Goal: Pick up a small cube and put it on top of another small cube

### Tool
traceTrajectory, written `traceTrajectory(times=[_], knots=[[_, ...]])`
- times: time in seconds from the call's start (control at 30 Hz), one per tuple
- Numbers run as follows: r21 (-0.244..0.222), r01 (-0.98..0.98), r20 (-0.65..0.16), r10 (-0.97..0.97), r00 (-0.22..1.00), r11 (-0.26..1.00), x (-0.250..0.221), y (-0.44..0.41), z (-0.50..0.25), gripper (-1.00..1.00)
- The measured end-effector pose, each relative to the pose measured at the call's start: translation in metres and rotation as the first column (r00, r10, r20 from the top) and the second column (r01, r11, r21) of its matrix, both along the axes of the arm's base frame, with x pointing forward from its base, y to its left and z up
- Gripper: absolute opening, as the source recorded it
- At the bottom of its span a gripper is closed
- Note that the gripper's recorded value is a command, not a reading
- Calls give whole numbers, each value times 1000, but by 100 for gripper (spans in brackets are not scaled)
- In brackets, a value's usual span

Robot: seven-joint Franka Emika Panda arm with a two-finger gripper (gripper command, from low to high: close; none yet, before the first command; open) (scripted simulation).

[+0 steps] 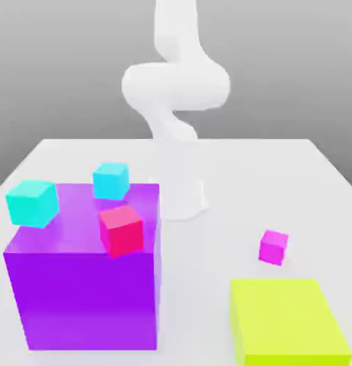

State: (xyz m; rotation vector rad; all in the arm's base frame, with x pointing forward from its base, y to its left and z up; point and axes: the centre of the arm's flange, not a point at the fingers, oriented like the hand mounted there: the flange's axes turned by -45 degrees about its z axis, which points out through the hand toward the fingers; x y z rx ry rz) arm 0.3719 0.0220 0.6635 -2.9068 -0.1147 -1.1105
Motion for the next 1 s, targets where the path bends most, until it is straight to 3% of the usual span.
traceTrajectory(times=[0.17, 0.37, 0.57, 0.83, 1.0], knots=[[-29, -190, -143, 184, 973, 981, 29, 57, -102, 0], [-56, -414, -306, 379, 873, 909, 19, 127, -222, 0], [-68, -624, -461, 530, 712, 779, -34, 180, -333, 0], [-57, -846, -645, 627, 437, 530, -143, 201, -455, 0], [-44, -867, -661, 636, 398, 496, -153, 202, -485, 0]])
